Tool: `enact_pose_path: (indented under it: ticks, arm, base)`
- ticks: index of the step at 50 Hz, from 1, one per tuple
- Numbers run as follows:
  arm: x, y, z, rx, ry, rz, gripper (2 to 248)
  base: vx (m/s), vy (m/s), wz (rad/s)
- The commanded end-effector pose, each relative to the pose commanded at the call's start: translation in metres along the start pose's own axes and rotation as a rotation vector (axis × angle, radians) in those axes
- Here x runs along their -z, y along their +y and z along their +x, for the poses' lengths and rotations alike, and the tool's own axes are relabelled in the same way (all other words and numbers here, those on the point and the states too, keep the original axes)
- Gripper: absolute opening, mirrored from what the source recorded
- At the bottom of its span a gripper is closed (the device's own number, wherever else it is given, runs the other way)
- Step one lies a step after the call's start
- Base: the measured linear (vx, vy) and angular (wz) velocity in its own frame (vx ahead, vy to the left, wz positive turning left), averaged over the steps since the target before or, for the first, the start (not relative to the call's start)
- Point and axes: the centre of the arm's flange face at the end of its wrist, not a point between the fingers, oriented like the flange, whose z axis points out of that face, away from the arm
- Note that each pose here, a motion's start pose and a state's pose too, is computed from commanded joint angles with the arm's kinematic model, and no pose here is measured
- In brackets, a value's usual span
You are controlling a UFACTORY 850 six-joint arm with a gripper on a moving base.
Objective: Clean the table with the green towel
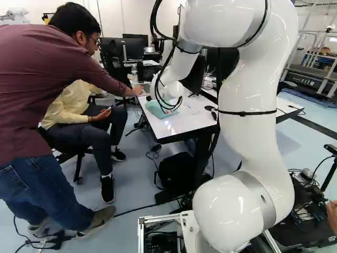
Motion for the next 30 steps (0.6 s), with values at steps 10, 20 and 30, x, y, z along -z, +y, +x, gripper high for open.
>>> enact_pose_path:
  ticks: [10,20,30]
  arm:
    - [0.0,0.0,0.0,0.0,0.0,0.0,247]
    - [0.0,0.0,0.0,0.0,0.0,0.0,247]
    - [0.0,0.0,0.0,0.0,0.0,0.0,247]
  base:
    - [0.0,0.0,0.0]
    - [0.0,0.0,0.0]
    - [0.0,0.0,0.0]
